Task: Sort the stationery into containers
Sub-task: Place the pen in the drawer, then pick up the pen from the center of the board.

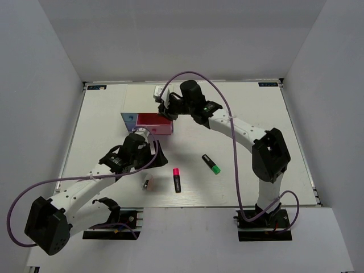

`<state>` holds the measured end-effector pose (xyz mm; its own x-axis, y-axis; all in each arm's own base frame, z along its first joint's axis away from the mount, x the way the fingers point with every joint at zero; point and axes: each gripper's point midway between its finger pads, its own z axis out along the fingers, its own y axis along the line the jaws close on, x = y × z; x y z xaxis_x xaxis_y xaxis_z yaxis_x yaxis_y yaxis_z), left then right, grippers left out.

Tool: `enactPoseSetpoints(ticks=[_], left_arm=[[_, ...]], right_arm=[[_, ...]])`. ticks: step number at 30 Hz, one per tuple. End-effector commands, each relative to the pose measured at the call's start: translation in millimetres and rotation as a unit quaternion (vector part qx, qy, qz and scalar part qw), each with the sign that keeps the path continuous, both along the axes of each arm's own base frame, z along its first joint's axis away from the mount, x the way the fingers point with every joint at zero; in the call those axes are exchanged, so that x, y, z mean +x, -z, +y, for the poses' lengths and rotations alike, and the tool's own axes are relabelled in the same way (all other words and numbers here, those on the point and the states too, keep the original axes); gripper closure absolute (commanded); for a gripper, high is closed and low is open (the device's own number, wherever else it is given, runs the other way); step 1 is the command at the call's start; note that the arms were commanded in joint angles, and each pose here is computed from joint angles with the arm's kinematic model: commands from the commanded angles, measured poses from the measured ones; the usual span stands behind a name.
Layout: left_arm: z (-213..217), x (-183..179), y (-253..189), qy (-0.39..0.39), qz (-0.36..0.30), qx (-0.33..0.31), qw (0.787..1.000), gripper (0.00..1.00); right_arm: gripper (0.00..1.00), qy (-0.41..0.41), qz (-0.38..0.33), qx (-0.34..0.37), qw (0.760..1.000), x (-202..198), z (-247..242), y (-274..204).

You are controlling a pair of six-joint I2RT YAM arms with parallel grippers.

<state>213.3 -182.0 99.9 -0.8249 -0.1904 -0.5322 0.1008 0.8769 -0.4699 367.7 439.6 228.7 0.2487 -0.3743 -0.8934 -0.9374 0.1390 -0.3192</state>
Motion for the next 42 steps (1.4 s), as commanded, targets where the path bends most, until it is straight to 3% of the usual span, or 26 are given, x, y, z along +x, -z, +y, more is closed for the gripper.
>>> enactPoseSetpoints(ticks=[1,3,4,6,11,14,22,28,33,37,42], left_arm=[[-19.8,9.6,-17.2,0.023,-0.013,-0.002,1.0,0.0],[-28.5,7.6,-14.2,0.032,-0.005,0.011,0.999,0.0],[-33.6,8.2,-14.2,0.037,-0.004,0.016,0.999,0.0],[-43.9,4.8,-8.7,0.037,0.017,0.034,0.999,0.0],[-55.2,-11.5,14.0,0.013,0.092,0.1,0.991,0.02],[-66.6,-26.6,34.2,0.009,0.12,0.124,0.985,0.05],[-90.6,-33.5,64.0,-0.002,0.131,0.174,0.976,0.18],[-93.4,-29.7,78.1,-0.003,0.122,0.22,0.968,0.32],[-92.3,-32.0,82.8,-0.001,0.124,0.233,0.964,0.55],[-100.8,-29.4,74.9,0.021,0.104,0.221,0.969,0.67],[-135.1,-13.7,35.4,0.102,0.025,0.168,0.98,0.82]], right_arm=[[0.64,0.069,-0.046,0.06,0.995,9.4,-31.8,-64.3],[0.72,0.14,-0.06,0.079,0.985,21.1,-58.5,-88.0],[0.74,0.181,-0.038,0.068,0.98,27.7,-74.7,-69.1],[0.76,0.238,-0.039,0.072,0.968,37.1,-105.5,-78.0],[0.79,0.327,0.034,0.044,0.943,36.4,-177.7,-22.1],[0.79,0.353,0.072,0.033,0.932,20.8,-211.3,11.8],[0.79,0.379,0.101,0.032,0.919,-14.1,-258.5,36.1],[0.79,0.384,0.116,0.046,0.915,-28.2,-271.9,37.8],[0.79,0.39,0.12,0.049,0.912,-31.7,-280.0,36.7],[0.69,0.388,0.118,0.047,0.913,-35.3,-286.2,38.2],[0.56,0.38,0.124,0.043,0.916,-43.7,-289.8,45.8]])
